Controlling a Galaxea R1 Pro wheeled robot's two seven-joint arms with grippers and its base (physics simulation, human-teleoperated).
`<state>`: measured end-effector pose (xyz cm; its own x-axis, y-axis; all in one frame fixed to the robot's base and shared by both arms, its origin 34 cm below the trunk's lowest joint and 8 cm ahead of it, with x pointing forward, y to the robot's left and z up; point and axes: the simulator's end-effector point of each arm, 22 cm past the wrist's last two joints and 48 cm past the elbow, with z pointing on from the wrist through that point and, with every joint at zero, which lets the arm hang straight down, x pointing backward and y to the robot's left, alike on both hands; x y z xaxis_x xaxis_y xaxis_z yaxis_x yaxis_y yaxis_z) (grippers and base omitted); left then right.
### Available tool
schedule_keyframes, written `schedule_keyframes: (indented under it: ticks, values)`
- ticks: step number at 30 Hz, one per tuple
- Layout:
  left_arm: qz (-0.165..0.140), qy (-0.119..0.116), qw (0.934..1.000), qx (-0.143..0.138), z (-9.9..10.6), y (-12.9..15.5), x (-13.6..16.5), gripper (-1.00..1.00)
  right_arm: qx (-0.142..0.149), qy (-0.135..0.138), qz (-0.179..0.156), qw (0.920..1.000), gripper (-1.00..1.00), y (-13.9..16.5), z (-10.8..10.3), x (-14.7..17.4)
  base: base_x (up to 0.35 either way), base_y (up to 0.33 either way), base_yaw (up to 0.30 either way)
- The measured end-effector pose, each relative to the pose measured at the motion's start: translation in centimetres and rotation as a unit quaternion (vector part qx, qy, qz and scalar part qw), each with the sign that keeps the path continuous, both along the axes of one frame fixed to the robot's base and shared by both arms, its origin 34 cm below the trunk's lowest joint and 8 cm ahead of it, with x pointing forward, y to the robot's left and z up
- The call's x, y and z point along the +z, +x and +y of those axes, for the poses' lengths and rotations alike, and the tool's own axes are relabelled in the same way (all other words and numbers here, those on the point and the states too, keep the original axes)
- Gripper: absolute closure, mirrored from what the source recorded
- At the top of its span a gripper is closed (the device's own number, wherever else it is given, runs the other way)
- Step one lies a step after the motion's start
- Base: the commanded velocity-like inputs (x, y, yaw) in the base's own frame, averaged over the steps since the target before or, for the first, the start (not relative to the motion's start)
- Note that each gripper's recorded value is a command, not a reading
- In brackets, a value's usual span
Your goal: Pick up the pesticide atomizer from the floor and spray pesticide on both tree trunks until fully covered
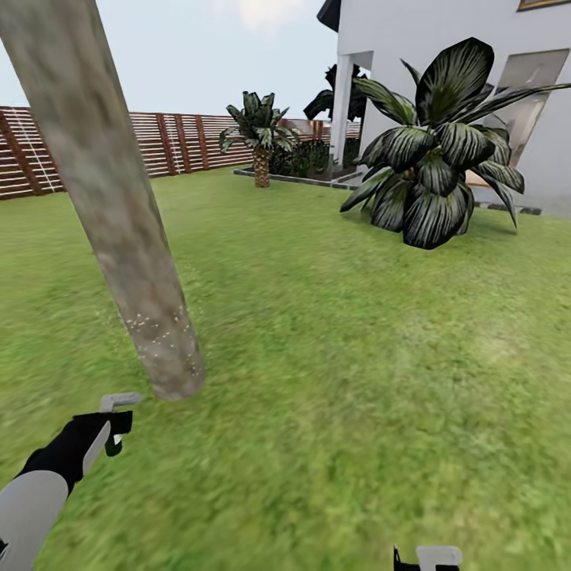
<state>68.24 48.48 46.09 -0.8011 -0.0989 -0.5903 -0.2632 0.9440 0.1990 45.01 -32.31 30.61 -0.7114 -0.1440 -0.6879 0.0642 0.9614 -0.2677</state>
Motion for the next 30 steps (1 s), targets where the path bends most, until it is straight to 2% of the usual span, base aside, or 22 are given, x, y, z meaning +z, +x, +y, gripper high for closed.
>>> schedule_keyframes:
  ticks: [11,16,19,22,25,30]
  values:
    - [0.003,-0.001,1.0000,-0.002,-0.4,-0.1,-0.2,1.00,-0.001,0.000,0.000,1.0000,-1.00,0.0,-0.1,0.0,0.195,-0.210,0.002]
    - [0.006,-0.013,0.9998,-0.009,-2.2,0.1,-0.8,1.00,-0.001,-0.001,0.000,1.0000,-1.00,0.0,-0.1,0.0,0.094,-0.262,0.000]
    - [0.008,-0.012,0.9998,-0.011,-2.3,0.1,-0.8,1.00,-0.001,0.000,0.000,1.0000,-1.00,0.0,-0.1,0.0,0.113,-0.263,0.002]
    - [0.010,-0.011,0.9999,-0.008,-1.9,0.0,-0.8,1.00,-0.001,0.000,0.000,1.0000,-1.00,0.0,0.0,0.0,0.131,-0.263,0.200]
    - [0.027,-0.012,0.9996,-0.001,-1.3,-0.8,-1.0,1.00,-0.001,0.000,0.000,1.0000,-1.00,0.0,0.0,0.0,0.132,-0.263,0.269]
    - [0.033,-0.001,0.9994,0.009,0.8,-1.4,-0.6,1.00,-0.001,0.000,0.000,1.0000,-1.00,0.0,0.0,0.0,0.131,-0.263,0.270]
